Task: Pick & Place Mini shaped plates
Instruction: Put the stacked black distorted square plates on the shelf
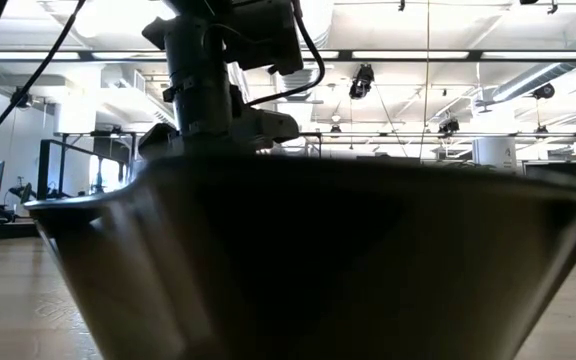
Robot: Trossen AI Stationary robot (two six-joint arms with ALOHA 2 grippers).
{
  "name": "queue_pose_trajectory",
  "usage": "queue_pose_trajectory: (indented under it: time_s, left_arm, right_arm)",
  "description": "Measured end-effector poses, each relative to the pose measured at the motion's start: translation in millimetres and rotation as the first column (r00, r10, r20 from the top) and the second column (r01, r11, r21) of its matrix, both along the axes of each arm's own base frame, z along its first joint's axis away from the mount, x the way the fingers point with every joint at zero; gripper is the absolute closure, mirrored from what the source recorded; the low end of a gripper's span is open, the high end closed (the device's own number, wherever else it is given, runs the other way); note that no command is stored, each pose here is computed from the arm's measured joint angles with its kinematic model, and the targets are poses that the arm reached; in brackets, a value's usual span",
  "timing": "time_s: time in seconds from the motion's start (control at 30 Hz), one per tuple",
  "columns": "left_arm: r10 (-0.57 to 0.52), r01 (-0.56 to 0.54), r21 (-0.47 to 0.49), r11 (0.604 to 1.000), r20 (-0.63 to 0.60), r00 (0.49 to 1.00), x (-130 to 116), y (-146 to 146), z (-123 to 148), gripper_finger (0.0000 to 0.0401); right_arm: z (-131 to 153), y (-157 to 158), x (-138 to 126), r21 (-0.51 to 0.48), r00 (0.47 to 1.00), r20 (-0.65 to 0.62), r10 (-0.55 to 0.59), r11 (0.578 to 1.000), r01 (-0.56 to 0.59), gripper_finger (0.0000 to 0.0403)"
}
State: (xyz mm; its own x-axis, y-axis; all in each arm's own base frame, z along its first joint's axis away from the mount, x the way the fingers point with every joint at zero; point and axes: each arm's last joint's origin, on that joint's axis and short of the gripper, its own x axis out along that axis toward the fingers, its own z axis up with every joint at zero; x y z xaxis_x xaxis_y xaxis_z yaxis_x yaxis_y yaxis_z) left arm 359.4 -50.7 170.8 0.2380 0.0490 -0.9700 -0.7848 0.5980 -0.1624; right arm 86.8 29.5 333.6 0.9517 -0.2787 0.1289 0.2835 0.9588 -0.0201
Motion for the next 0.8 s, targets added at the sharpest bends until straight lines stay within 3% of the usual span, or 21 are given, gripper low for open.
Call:
queue_pose_trajectory:
  time_s: [0.43,0.63,0.8]
  left_arm:
    - [0.000,0.000,-0.022,1.000,0.001,1.000,0,1,2,0.0401]
    - [0.002,0.000,-0.053,0.999,0.043,0.999,-9,5,26,0.0400]
    - [0.018,-0.015,-0.054,0.998,0.049,0.999,-31,13,60,0.0400]
  right_arm:
    - [0,0,0,0.001,1.000,0.000,0.000,1.000,0.000,0.0394]
    - [0,0,0,0.000,1.000,0.000,0.000,1.000,0.000,0.0394]
    - [0,0,0,0.001,1.000,0.000,0.000,1.000,0.000,0.0394]
